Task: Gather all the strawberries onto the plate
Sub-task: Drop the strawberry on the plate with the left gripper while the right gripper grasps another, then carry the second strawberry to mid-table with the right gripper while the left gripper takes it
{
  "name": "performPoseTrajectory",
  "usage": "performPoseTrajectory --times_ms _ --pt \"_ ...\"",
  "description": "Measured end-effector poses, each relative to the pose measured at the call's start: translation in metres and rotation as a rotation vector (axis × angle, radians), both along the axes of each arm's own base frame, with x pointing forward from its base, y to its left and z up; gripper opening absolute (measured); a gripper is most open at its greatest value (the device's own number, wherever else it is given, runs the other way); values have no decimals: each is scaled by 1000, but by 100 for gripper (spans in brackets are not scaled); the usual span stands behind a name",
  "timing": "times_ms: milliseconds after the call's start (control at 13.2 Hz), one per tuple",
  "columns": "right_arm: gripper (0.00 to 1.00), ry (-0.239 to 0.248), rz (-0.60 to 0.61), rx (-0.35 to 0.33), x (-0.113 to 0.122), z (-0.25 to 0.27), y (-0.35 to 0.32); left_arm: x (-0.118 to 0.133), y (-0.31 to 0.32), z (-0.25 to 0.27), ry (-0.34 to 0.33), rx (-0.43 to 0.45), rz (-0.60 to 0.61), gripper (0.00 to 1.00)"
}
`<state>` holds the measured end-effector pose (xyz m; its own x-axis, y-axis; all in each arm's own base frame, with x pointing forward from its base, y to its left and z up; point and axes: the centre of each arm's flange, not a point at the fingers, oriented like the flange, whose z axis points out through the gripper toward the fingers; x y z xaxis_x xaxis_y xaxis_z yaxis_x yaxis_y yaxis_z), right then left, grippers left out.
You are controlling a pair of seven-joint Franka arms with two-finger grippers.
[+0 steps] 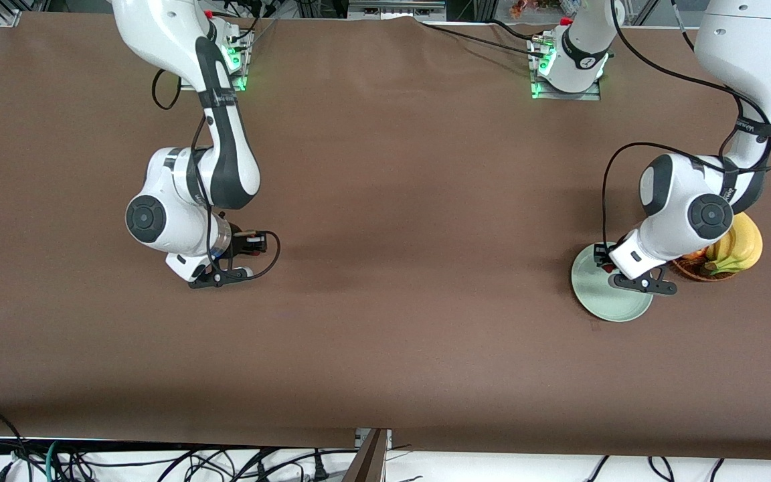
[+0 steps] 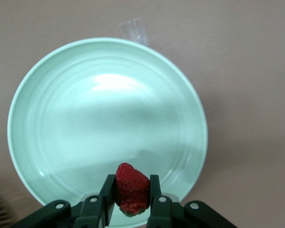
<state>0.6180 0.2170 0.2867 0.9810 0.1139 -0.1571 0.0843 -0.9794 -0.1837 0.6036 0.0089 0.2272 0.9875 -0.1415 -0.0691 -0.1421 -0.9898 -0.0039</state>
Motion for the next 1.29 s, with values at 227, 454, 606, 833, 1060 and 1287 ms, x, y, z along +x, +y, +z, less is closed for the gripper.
performPoseTrajectory --times_ms 227,454,606,833,1060,1287 --pt "36 46 -102 12 5 43 40 0 22 -12 -4 4 -10 33" --pt "36 74 -234 30 -9 73 118 0 47 -24 -18 13 -20 35" --pt "36 89 -337 58 -31 80 184 0 49 -27 -21 13 -21 43" --pt "39 59 -482 141 -57 71 265 7 46 -22 -40 13 -27 72" --pt "41 8 -582 219 -81 36 320 13 26 -16 -51 -32 -10 100" --pt "44 -76 -629 267 -127 -22 377 15 -15 -13 -50 -95 -16 100"
